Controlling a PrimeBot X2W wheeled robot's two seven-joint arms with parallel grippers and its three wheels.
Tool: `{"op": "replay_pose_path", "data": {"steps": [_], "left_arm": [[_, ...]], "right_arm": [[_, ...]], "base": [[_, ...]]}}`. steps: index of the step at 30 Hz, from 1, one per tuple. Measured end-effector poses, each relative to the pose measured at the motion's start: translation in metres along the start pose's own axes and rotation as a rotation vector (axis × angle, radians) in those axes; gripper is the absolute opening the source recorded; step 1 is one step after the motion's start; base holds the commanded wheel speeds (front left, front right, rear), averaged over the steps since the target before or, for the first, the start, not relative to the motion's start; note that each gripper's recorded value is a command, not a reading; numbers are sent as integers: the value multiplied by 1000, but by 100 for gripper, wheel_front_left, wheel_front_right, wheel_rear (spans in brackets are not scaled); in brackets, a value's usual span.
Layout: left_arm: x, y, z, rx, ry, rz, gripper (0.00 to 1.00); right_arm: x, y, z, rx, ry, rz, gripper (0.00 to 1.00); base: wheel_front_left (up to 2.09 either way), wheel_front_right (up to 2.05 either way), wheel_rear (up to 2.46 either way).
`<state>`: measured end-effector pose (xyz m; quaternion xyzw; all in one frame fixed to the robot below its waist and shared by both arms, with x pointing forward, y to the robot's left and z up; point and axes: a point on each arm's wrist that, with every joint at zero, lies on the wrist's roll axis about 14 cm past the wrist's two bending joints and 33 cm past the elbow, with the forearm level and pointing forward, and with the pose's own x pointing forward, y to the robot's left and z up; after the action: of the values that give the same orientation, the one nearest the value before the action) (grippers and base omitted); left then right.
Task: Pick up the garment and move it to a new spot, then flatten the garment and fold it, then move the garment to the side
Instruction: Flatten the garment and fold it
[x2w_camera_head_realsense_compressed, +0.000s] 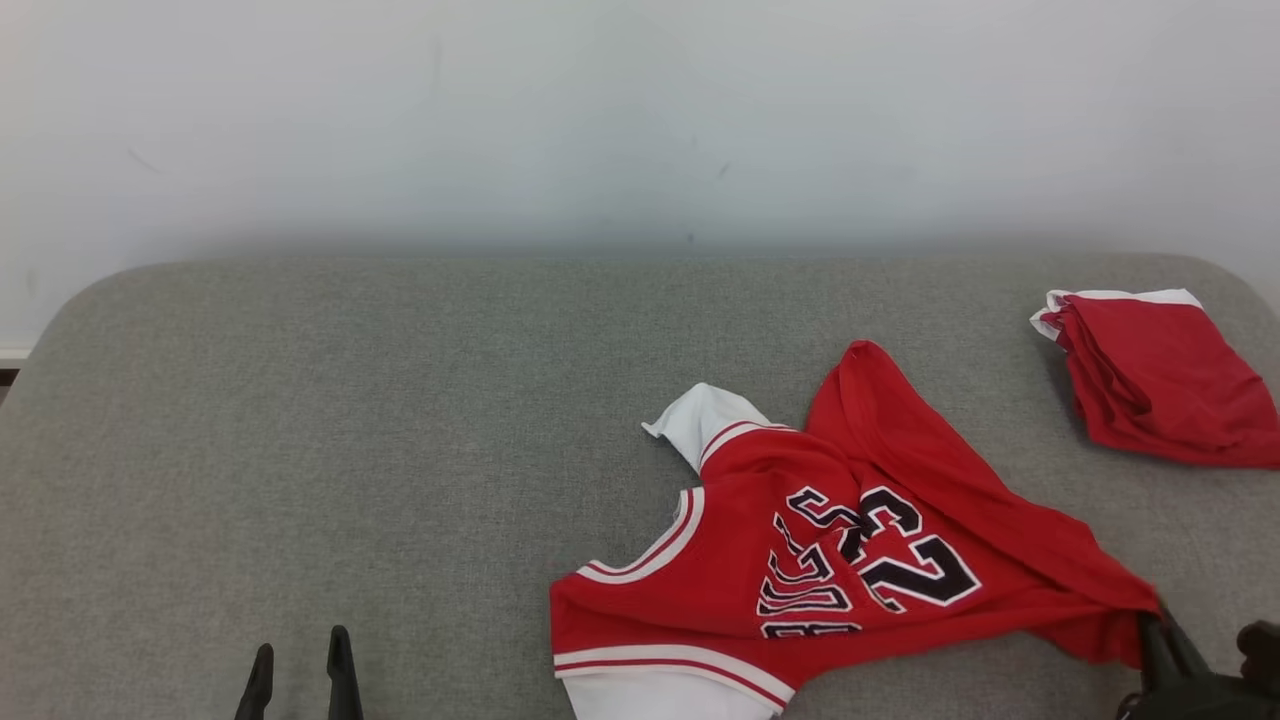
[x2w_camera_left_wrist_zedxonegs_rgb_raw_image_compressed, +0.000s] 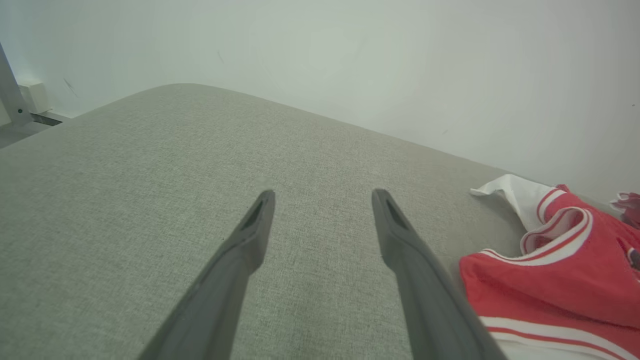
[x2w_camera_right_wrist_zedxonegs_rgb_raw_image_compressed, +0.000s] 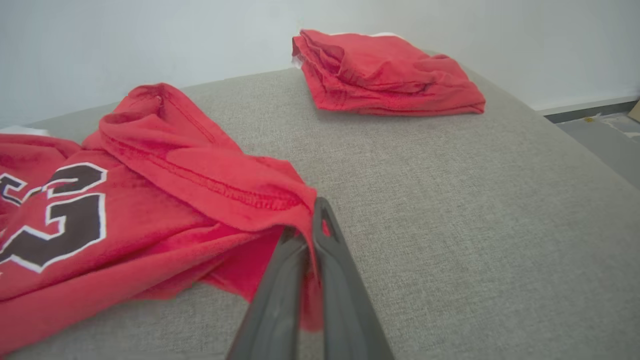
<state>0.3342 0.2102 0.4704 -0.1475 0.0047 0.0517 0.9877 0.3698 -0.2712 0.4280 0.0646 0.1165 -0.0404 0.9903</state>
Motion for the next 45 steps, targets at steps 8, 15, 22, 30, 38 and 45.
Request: {"op": "replay_pose_path", "data": {"steps": [8, 15, 22, 30, 38, 45], "left_arm": [[4, -6, -8, -5, 25, -16, 100], [7, -11, -7, -5, 21, -30, 100], [4, -7, -5, -4, 15, -18, 100], [2, -2, -4, -11, 13, 0, 100], [1, 3, -7, -16, 24, 21, 100], [3, 4, -7, -16, 22, 26, 100]], "right_arm": [[-6, -1, -3, -15, 30, 35, 100], [-4, 24, 21, -87, -71, 120, 100], [11, 51, 19, -300, -11, 220, 100], [25, 49, -1, -434, 104, 236, 100], [33, 41, -16, -481, 169, 225, 0], [40, 31, -5, -463, 135, 181, 0]], "base": [[0, 0, 0], [0, 0, 0], [0, 0, 0], [0, 0, 0], [0, 0, 0], [0, 0, 0]]}}
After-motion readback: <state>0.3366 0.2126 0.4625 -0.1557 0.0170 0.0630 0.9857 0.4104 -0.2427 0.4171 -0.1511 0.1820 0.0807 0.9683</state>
